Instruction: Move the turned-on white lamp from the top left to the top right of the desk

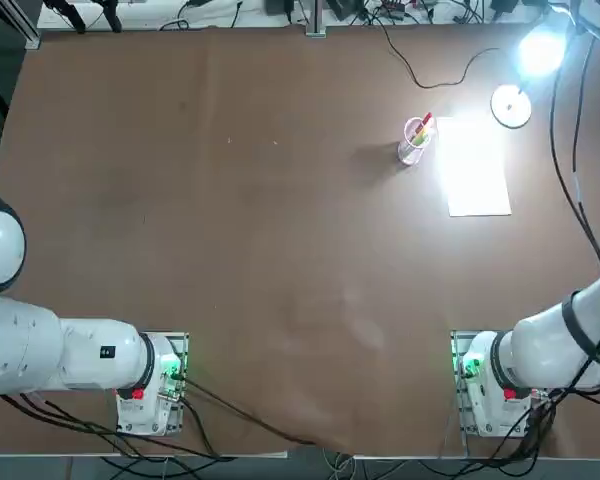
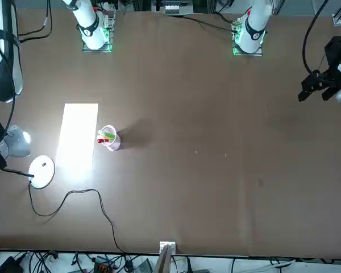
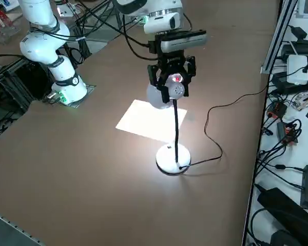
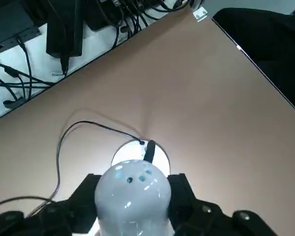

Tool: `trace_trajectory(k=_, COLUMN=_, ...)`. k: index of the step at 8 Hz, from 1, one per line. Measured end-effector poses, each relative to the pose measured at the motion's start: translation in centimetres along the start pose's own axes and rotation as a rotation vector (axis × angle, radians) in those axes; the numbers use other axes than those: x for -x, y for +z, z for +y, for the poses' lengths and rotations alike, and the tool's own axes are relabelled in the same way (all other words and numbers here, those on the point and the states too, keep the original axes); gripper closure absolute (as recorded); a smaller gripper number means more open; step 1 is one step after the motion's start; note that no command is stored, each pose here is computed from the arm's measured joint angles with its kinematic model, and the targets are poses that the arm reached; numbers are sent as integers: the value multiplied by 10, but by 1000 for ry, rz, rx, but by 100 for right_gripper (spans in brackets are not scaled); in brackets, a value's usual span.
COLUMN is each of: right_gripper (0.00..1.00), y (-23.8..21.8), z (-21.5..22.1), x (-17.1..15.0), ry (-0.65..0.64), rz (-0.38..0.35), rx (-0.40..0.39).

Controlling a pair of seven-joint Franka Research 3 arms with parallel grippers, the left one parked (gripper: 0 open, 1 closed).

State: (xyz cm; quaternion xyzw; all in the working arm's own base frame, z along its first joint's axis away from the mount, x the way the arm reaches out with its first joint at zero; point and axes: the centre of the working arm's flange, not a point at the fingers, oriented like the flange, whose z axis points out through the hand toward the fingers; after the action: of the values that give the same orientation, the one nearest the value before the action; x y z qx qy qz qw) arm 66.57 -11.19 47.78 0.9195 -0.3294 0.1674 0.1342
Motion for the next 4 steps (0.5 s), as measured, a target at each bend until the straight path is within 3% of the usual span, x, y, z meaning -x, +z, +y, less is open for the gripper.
trace_trajectory(k=1, right_gripper=26, y=0, z=0, x=1, ry=2, rz=-2, rx=1)
trace_trajectory(k=3, right_gripper=0, y=9, z=-5, x=10, ry=13, rz=-24, rx=12)
trace_trajectory(k=4, right_gripper=0, y=9, z=-6, x=11, ry=16, rz=-25, rx=12)
